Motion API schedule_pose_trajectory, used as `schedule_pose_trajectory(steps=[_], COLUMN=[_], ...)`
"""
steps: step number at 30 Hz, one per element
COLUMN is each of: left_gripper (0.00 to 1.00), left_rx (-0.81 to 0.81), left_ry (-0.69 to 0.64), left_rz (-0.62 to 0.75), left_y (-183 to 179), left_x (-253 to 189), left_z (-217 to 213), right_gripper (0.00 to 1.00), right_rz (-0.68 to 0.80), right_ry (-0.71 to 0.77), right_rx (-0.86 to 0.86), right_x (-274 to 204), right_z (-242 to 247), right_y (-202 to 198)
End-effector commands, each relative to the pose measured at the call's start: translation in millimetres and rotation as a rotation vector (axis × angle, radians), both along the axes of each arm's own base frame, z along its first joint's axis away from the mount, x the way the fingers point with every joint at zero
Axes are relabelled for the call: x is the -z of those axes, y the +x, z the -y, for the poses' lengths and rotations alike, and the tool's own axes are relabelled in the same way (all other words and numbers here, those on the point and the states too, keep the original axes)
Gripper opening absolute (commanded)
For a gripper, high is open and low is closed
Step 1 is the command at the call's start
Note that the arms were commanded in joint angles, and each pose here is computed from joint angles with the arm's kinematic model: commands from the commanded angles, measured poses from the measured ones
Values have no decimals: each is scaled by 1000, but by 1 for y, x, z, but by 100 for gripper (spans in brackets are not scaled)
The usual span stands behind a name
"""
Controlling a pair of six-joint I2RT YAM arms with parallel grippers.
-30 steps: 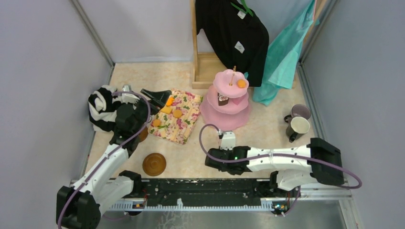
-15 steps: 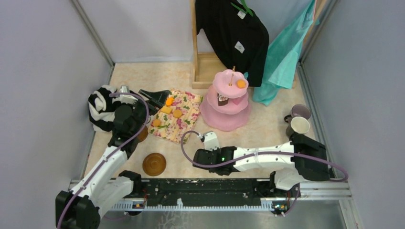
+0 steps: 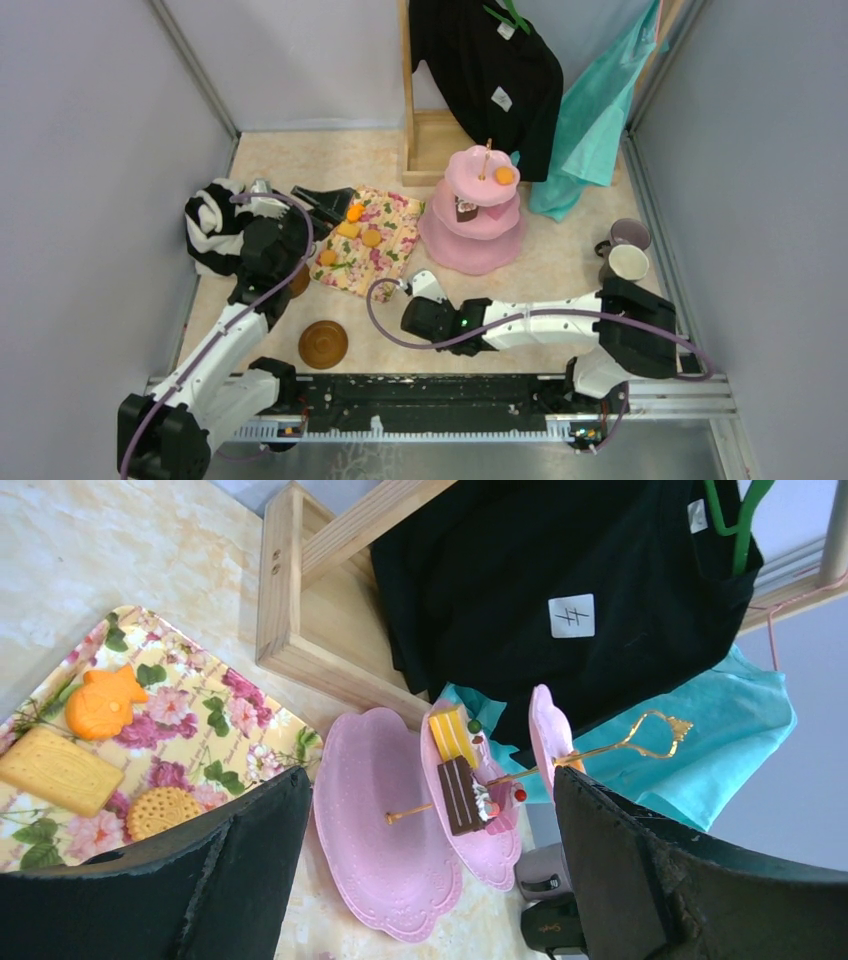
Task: Serve the afternoon tea
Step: Place the clamp at the center of the board.
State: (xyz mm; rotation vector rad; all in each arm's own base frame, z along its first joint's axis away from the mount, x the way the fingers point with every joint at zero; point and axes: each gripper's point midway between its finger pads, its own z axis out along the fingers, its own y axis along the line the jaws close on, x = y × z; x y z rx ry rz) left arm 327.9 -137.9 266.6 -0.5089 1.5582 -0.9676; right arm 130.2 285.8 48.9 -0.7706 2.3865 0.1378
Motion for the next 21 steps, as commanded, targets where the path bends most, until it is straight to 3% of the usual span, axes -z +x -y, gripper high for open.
schedule_pose_trajectory(steps=[1, 9, 11, 14, 16, 21], left_gripper=[95, 95, 95, 95, 95, 95], left_rx=[-26, -37, -32, -36, -36, -46], left_ry=[8, 1, 5, 9, 14, 26], left_rz=[53, 42, 38, 33, 30, 34], left_y=[8, 19, 20, 21, 22, 23], left_x=[-21, -22, -21, -19, -18, -20], left_z=[-1, 2, 4, 4, 5, 5], right_gripper=[0, 0, 10, 38, 48, 56], right_rz=[42, 110, 126, 147, 157, 172], right_ry=[24, -36, -50, -37, -11, 49], right_rx=[-89, -85, -82, -80, -83, -95], right_x=[-2, -2, -4, -12, -16, -35], right_z=[-10, 14, 19, 21, 20, 18], right_y=[15, 30, 33, 36, 36, 34])
